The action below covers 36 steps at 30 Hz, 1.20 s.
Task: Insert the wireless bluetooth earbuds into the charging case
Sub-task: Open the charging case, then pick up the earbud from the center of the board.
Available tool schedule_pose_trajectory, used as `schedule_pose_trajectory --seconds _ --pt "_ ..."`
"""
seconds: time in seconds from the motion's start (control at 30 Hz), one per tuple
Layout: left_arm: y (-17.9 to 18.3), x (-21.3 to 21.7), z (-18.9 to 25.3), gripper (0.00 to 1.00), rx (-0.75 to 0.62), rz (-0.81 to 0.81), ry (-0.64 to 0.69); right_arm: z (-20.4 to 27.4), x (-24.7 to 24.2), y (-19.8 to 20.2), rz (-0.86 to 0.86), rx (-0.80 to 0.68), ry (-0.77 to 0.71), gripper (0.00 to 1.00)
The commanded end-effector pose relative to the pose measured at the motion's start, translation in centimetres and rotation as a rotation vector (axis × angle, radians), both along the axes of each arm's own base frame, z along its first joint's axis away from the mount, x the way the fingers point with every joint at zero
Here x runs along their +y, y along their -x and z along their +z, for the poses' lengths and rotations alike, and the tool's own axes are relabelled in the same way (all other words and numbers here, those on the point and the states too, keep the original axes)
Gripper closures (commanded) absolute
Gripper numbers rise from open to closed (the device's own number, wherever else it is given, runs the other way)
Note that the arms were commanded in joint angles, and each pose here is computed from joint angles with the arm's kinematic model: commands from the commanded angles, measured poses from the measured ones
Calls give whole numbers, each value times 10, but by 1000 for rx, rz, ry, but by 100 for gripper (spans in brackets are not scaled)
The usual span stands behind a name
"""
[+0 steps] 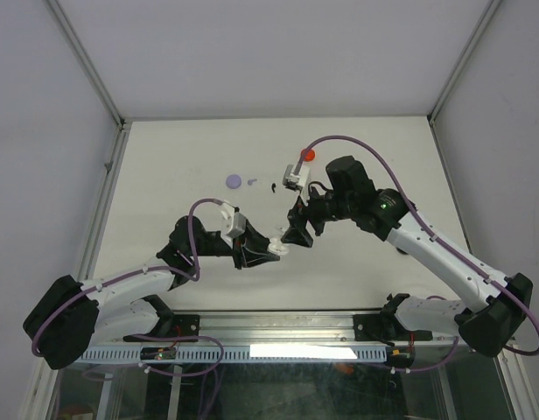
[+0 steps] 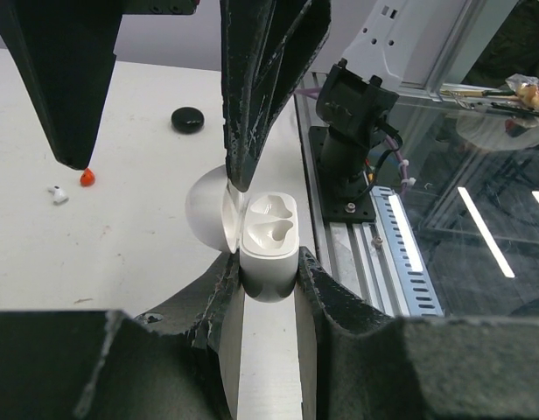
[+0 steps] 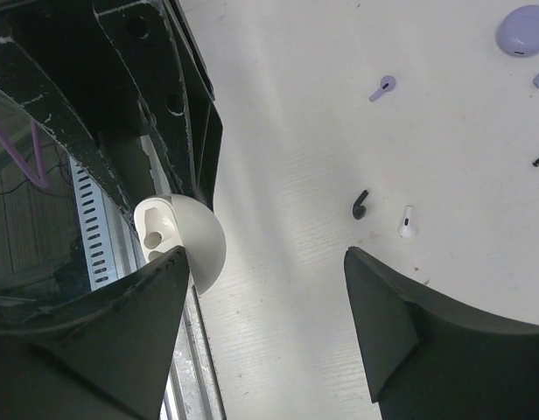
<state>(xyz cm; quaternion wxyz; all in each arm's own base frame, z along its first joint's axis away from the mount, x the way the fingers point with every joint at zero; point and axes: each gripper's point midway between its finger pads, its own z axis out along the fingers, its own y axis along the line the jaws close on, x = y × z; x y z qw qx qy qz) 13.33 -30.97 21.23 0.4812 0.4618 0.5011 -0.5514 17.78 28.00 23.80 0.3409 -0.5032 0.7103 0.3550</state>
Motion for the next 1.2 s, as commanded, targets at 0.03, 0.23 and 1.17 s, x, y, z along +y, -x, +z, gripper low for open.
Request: schedule_pose_trajectory --seconds 0.03,0.23,1.17 --pt "-5 2 11 100 -91 48 46 32 8 -9 -17 -57 -78 26" --pt "-29 9 -4 100 -87 209 37 37 2 -17 -115 -71 -96 25" --pt "-88 84 -26 100 -166 779 65 -127 26 -121 -597 138 174 33"
